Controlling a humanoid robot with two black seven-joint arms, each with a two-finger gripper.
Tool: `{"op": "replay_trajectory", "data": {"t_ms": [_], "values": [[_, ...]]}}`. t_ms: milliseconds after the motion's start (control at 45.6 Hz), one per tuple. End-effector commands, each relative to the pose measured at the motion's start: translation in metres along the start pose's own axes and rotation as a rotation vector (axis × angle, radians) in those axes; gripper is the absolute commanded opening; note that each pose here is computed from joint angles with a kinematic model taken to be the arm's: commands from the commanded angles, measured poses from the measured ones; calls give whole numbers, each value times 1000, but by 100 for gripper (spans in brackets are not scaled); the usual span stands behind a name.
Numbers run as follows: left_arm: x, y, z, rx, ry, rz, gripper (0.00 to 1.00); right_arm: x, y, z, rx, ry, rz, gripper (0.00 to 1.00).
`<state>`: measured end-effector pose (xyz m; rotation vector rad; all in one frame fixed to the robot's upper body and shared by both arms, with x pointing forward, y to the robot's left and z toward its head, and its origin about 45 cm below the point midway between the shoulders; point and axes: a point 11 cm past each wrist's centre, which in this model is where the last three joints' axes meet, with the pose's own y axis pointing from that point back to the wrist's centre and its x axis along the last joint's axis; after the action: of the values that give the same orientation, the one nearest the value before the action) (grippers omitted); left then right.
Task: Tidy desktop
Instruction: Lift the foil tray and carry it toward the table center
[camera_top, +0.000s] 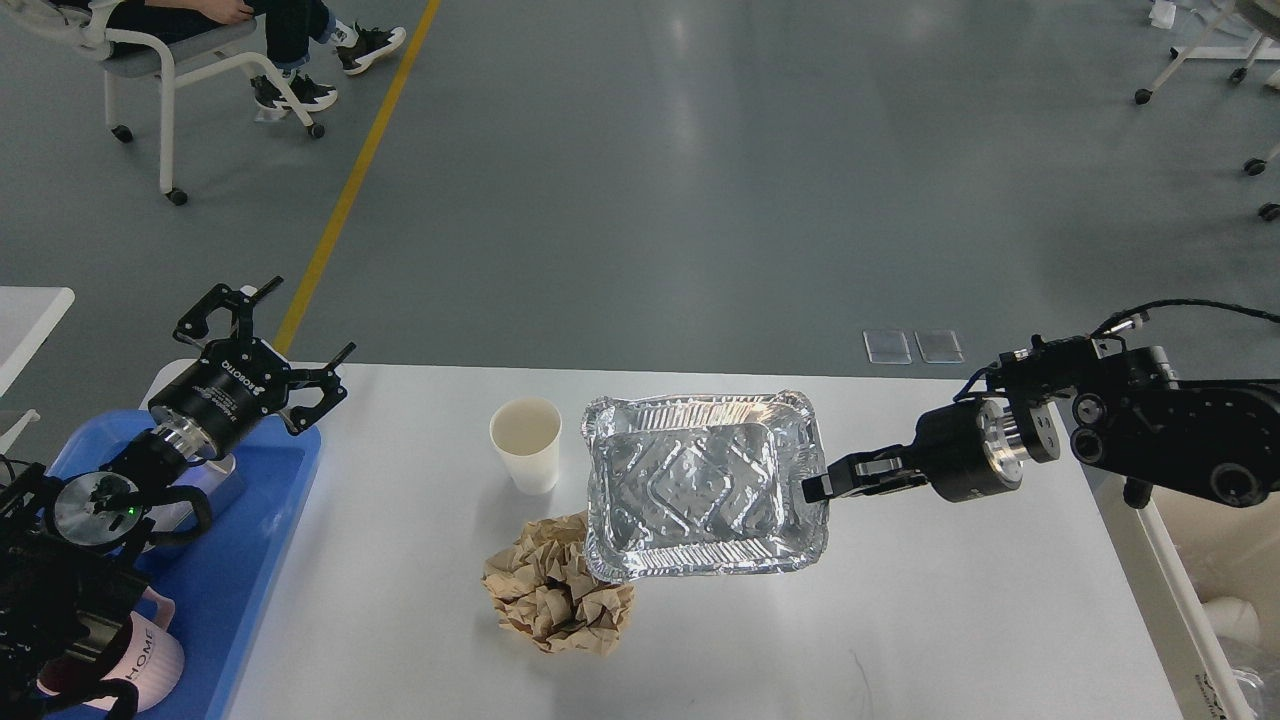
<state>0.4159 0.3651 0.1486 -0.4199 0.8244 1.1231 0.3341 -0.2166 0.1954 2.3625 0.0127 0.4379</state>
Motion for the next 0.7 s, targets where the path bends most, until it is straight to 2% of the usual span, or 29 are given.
{"op": "replay_trajectory", "data": {"t_ms": [0, 285, 438, 679], "values": [[0, -2, 1, 9, -16, 9, 97, 4, -12, -17, 25, 16, -53, 0], [-6, -4, 9, 29, -72, -13, 97, -7, -16, -20, 26, -89, -181, 0], [-2, 7, 43, 0, -129, 10, 97, -7, -13, -14, -4, -152, -194, 0], [0, 11, 48, -21, -140, 22, 97, -1, -23, -17, -3, -161, -192, 0]]}}
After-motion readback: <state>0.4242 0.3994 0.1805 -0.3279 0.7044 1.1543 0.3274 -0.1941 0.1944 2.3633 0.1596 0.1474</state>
